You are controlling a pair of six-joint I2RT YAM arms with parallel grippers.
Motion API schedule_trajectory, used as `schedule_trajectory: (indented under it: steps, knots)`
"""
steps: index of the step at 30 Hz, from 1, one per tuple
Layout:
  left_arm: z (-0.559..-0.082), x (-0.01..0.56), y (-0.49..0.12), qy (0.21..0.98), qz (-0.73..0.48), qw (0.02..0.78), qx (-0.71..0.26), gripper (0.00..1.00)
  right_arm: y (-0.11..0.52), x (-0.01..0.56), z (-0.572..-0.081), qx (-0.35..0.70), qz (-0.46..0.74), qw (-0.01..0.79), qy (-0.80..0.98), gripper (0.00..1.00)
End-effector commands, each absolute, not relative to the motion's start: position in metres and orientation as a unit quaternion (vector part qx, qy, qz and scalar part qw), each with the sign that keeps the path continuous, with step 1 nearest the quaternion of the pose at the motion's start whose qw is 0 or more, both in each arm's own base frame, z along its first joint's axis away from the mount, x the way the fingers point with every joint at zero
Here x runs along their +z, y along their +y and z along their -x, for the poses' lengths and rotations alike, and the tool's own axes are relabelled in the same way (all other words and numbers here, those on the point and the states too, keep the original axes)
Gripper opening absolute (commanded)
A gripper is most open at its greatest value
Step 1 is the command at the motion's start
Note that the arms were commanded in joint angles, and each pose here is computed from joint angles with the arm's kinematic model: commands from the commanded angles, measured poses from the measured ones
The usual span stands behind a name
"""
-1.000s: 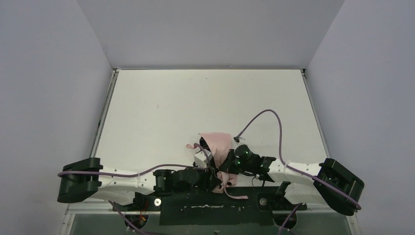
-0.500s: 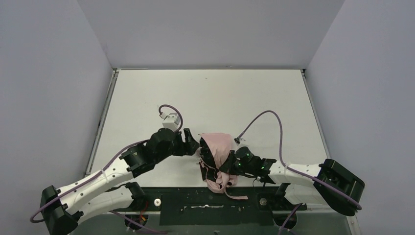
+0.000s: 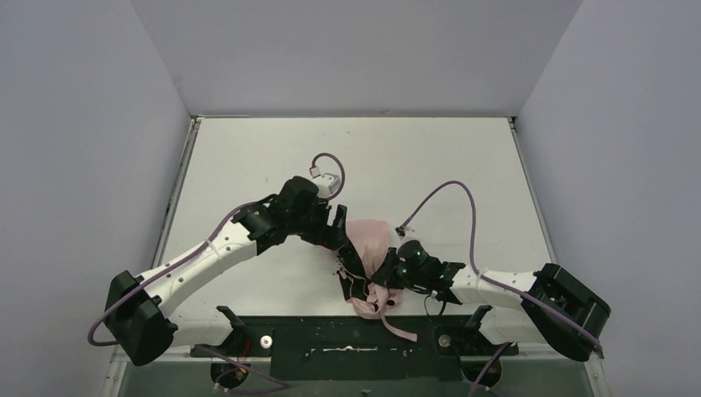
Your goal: Put away the umbrella
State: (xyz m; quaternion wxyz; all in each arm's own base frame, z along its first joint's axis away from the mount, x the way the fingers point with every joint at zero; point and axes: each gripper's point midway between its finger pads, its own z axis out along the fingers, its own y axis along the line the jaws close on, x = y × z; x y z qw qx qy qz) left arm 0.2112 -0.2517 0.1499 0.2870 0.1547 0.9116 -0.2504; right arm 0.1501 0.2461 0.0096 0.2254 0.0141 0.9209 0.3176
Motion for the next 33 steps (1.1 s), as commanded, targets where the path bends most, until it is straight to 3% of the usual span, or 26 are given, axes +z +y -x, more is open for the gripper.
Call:
schedule_trajectory:
  steps: [1, 4, 13, 22, 33]
  knots:
    - [-0.242, 0.217, -0.272, 0.854, -0.290, 0.341, -0.266, 0.84, 0.199, -0.028, -0.154, 0.205, 0.028, 0.210, 0.955, 0.00]
    - [-0.264, 0.229, -0.284, 0.838, -0.345, 0.321, -0.275, 0.92, 0.201, -0.026, -0.159, 0.212, 0.056, 0.196, 0.956, 0.00]
    - [-0.312, 0.152, -0.311, 0.825, -0.450, 0.188, -0.285, 0.93, 0.212, -0.017, -0.179, 0.237, 0.064, 0.190, 0.951, 0.02]
    - [-0.303, 0.112, -0.320, 0.818, -0.440, 0.144, -0.341, 0.94, 0.213, -0.024, -0.174, 0.250, 0.048, 0.182, 0.950, 0.07]
    - [-0.261, 0.103, -0.321, 0.803, -0.419, 0.098, -0.413, 0.95, 0.219, -0.028, -0.182, 0.251, 0.023, 0.177, 0.951, 0.08]
